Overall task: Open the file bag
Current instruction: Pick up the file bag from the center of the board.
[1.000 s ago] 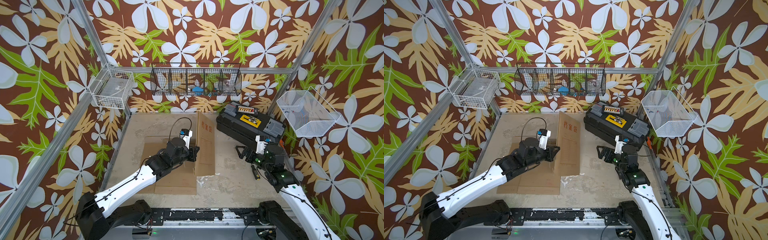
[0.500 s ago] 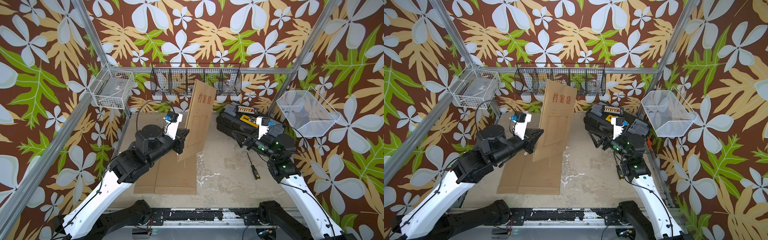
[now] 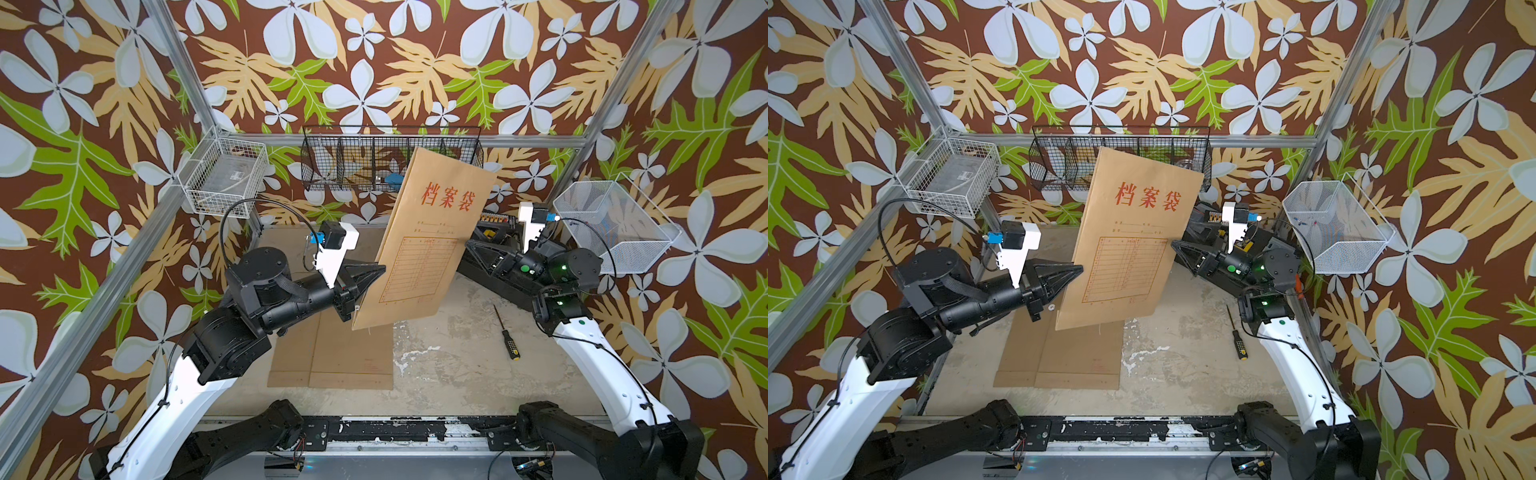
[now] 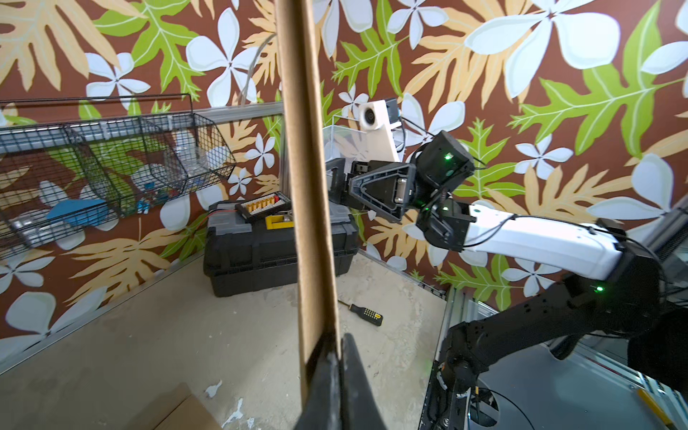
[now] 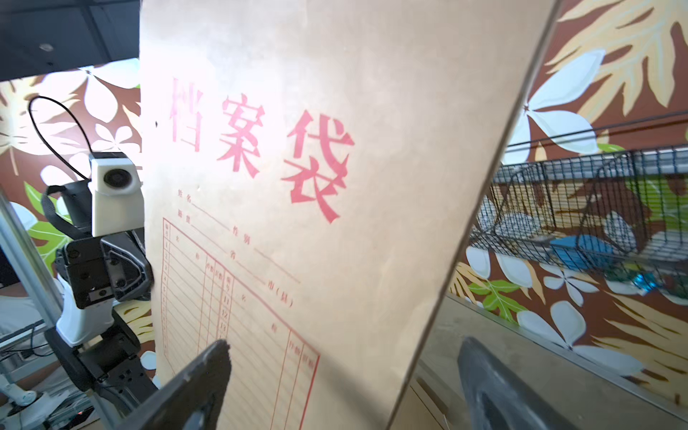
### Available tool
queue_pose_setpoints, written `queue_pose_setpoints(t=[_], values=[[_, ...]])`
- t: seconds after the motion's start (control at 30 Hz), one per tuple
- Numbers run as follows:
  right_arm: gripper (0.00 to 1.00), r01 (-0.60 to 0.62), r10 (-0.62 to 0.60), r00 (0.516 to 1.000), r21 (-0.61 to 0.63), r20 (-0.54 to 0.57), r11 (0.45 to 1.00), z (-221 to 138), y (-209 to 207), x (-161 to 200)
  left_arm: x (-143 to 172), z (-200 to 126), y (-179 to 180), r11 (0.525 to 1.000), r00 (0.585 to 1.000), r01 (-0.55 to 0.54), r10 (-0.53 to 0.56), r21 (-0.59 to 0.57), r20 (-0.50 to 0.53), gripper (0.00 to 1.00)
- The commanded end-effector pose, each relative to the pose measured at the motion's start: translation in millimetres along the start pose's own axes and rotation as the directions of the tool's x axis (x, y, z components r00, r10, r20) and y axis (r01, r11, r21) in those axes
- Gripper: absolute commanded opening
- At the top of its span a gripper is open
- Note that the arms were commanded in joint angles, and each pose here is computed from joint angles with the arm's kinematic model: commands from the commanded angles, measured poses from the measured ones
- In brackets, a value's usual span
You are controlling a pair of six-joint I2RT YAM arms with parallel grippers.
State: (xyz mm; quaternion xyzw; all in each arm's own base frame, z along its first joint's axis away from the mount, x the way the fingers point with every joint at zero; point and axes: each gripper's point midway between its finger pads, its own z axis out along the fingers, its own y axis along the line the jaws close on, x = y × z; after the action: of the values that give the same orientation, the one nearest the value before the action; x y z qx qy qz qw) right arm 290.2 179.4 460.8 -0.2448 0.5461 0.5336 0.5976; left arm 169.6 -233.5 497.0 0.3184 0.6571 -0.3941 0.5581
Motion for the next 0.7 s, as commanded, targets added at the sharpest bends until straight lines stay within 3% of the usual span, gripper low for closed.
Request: queue_pose_setpoints(t=[0.0, 0.17, 0.3, 0.67], values=[[0.96, 0.016, -0.012, 0.999, -0.115, 0.037, 0.993, 3, 26, -22, -17, -7, -17, 0.996, 0.998, -0.027, 0.022, 0.080, 0.064, 0.00], [0.90, -0.013, 0.024, 0.999, -0.229, 0.048, 0.973, 7, 44, -39, -16, -7, -21, 0.994, 0.998, -0.017, 0.010, 0.107, 0.064, 0.00], [0.77, -0.001, 0.016, 0.999, -0.284, 0.049, 0.959, 8, 57, -50, -14, -8, -17, 0.996, 0.997, -0.010, 0.003, 0.086, 0.073, 0.00], [0.43, -0.030, 0.049, 0.996, -0.238, 0.075, 0.971, 2, 47, -56, -13, -12, 13, 0.995, 0.995, 0.037, -0.028, -0.090, 0.100, 0.00]])
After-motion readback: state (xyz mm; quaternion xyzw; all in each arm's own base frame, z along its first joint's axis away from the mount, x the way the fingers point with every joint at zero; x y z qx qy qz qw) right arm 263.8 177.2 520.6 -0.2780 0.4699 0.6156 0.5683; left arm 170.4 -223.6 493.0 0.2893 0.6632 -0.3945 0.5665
